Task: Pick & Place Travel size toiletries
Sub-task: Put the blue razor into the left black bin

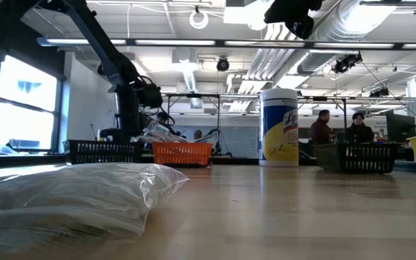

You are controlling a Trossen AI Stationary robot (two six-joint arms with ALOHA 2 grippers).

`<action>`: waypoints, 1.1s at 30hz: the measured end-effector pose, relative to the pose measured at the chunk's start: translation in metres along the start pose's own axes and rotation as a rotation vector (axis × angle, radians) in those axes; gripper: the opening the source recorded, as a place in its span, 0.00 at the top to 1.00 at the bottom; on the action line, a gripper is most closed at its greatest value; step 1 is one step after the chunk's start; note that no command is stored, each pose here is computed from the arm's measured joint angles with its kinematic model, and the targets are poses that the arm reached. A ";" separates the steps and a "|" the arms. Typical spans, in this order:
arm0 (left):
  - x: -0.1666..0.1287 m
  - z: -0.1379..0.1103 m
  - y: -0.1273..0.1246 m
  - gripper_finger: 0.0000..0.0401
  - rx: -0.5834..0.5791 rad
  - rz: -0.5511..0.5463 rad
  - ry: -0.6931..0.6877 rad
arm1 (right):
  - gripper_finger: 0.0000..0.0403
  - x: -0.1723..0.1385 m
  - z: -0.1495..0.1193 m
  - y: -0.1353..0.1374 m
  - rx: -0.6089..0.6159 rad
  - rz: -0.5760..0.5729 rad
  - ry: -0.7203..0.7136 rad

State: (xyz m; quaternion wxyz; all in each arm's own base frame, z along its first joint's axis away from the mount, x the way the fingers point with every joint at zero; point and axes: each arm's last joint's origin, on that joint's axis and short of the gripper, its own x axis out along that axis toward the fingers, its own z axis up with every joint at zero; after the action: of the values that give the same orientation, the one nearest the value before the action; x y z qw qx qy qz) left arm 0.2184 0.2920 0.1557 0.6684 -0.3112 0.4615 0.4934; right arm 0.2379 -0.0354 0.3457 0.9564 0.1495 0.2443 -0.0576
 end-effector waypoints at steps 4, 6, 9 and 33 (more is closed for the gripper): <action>0.000 0.000 0.000 0.75 0.000 -0.003 -0.001 | 0.91 0.000 0.000 0.000 0.000 0.000 0.000; 0.000 0.000 0.000 0.80 0.000 0.002 -0.002 | 0.91 0.000 0.000 0.000 0.000 0.000 0.000; 0.000 0.000 0.000 0.88 0.000 0.005 -0.002 | 0.91 0.000 0.000 0.000 0.000 0.001 0.000; -0.011 0.000 0.005 0.94 0.090 0.080 -0.016 | 0.91 0.000 0.000 0.000 0.023 0.005 0.001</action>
State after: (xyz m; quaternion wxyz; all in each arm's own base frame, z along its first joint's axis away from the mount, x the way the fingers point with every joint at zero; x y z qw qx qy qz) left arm 0.2129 0.2890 0.1659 0.6651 -0.2583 0.4898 0.5010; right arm 0.2380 -0.0353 0.3458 0.9546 0.1613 0.2437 -0.0580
